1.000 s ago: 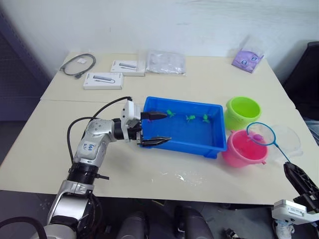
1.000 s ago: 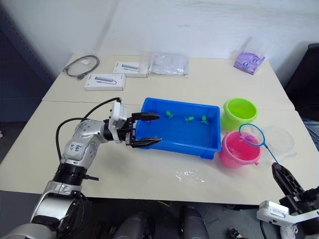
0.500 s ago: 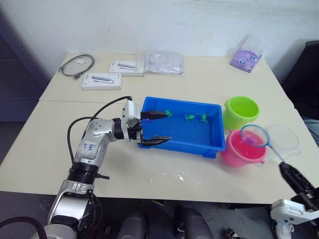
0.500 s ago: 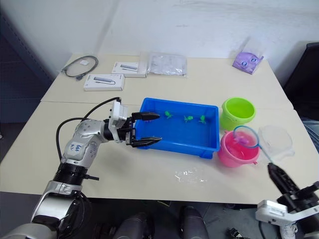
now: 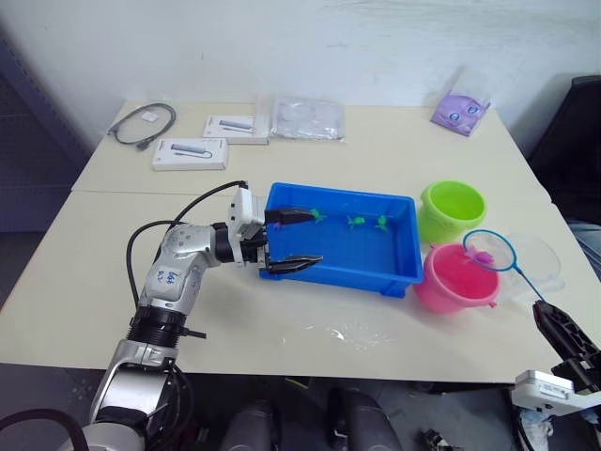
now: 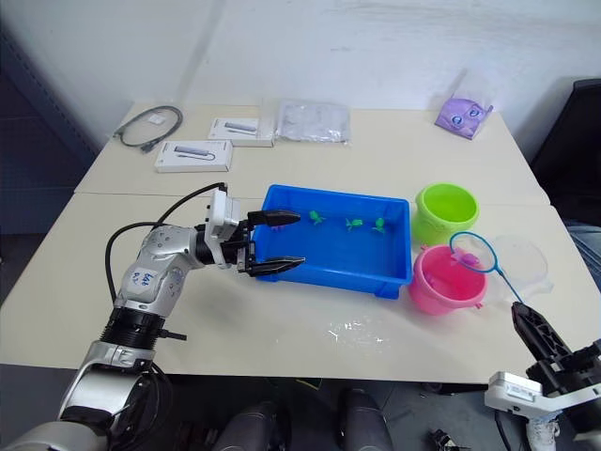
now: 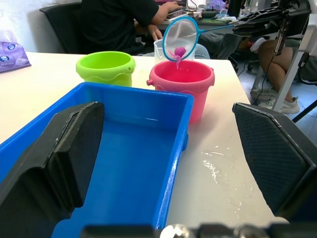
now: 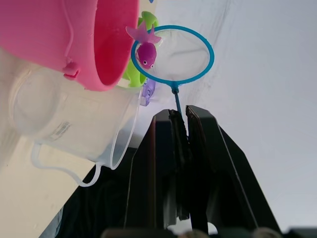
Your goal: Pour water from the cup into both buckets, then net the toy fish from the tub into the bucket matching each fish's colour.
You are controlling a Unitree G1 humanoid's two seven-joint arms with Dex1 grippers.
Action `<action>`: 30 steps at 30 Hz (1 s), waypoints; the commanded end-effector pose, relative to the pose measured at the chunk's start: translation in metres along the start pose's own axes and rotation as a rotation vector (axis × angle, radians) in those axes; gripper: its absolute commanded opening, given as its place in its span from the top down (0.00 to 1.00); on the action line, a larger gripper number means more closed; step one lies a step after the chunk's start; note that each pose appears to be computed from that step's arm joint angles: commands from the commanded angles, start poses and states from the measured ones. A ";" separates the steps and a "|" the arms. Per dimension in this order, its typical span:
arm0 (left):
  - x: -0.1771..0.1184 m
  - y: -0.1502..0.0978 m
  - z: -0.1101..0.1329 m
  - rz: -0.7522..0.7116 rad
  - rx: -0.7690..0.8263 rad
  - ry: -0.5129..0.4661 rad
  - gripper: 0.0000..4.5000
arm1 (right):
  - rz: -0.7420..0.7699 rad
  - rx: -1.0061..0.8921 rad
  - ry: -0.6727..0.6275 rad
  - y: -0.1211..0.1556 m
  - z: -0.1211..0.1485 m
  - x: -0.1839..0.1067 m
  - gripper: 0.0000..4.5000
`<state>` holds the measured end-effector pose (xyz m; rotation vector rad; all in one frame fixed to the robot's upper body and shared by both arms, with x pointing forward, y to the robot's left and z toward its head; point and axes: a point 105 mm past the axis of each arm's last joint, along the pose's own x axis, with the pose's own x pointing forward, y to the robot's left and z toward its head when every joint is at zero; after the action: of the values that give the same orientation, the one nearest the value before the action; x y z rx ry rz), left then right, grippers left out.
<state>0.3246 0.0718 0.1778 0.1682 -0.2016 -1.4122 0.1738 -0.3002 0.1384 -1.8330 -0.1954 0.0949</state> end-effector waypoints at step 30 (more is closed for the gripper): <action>-0.001 0.004 0.007 0.025 0.052 -0.023 0.01 | 0.001 0.038 -0.002 -0.009 0.004 0.000 1.00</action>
<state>0.3262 0.0711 0.1773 0.1704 -0.2192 -1.3946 0.1741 -0.2826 0.1346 -1.7669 -0.2048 0.1906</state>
